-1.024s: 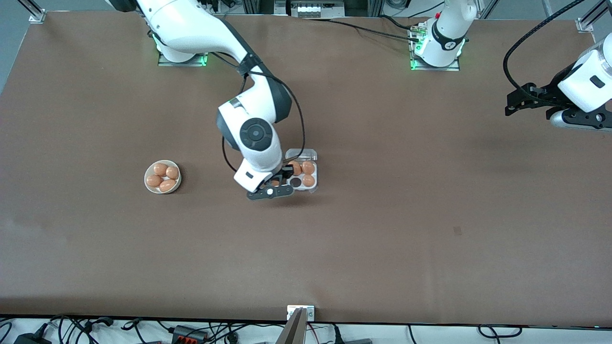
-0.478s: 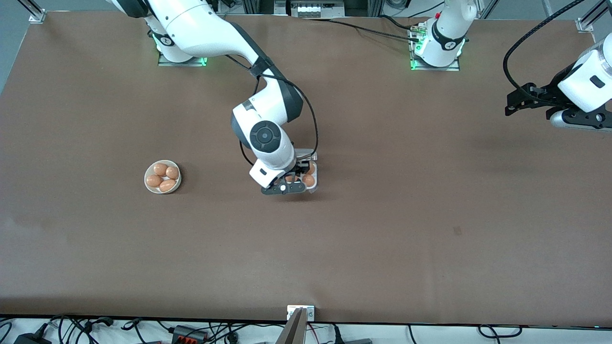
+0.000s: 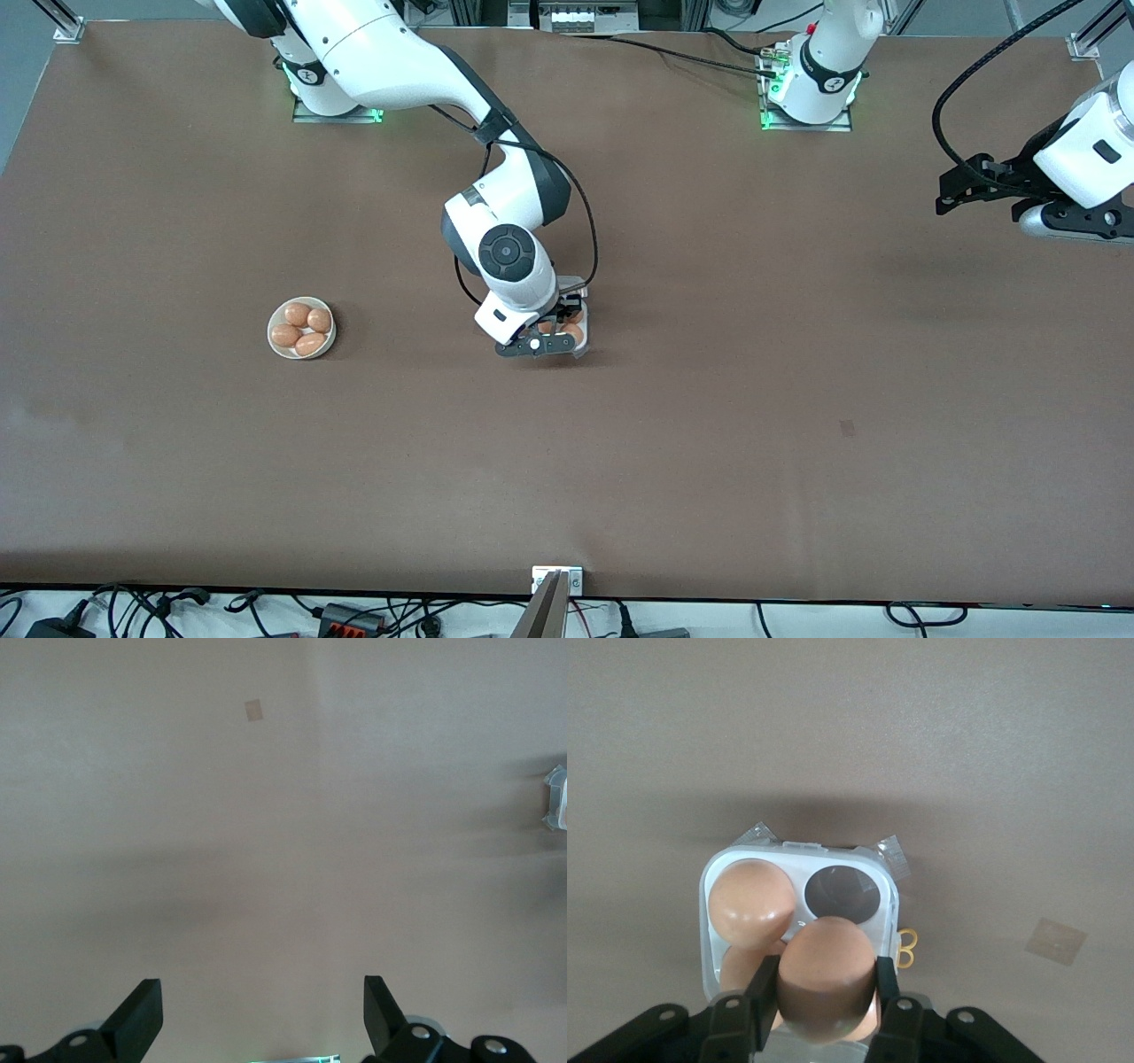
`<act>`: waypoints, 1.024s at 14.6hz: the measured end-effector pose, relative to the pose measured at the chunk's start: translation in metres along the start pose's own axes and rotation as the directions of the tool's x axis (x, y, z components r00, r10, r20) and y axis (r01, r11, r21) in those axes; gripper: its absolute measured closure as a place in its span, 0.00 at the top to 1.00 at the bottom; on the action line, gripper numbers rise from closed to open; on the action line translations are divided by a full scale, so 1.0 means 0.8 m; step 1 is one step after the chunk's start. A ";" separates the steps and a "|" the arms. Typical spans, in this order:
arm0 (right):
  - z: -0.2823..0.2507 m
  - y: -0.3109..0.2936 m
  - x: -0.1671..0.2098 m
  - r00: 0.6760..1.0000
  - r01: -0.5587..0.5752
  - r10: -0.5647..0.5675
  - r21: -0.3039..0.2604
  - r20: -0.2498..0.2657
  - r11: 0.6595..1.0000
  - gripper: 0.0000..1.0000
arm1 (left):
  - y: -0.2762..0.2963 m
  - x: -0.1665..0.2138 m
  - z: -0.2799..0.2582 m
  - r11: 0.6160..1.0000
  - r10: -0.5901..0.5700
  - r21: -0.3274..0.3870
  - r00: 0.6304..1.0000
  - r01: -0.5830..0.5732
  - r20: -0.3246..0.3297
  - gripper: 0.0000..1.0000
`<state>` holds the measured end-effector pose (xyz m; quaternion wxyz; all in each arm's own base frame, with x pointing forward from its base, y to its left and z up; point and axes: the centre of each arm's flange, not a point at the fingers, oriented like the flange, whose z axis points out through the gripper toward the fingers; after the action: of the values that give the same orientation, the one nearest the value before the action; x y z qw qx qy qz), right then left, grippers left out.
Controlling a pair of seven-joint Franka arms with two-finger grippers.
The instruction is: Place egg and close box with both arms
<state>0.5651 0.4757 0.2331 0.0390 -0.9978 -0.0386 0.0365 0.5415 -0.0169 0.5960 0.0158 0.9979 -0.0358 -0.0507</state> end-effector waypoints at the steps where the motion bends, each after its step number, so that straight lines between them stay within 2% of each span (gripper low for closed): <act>1: 0.000 0.000 0.000 1.000 -0.001 0.001 0.000 0.000 1.000 0.47 | 0.000 0.000 0.000 1.000 0.000 0.000 1.000 0.000 0.000 1.00; 9: 0.006 0.000 0.003 1.000 0.000 0.000 0.007 -0.014 1.000 0.47 | 0.000 0.000 0.000 1.000 0.000 0.000 1.000 0.000 0.000 1.00; 10: 0.006 0.000 0.003 1.000 0.000 0.000 0.007 -0.015 1.000 0.52 | 0.000 0.000 0.000 1.000 0.000 0.000 1.000 0.000 0.000 1.00; 15: 0.003 0.004 0.009 0.999 -0.007 0.007 0.010 -0.031 1.000 0.99 | 0.000 0.000 0.000 1.000 0.000 0.000 1.000 0.000 0.000 1.00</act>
<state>0.5722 0.4729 0.2303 0.0444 -0.9982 -0.0342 0.0214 0.5415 -0.0168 0.5960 0.0158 0.9979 -0.0357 -0.0507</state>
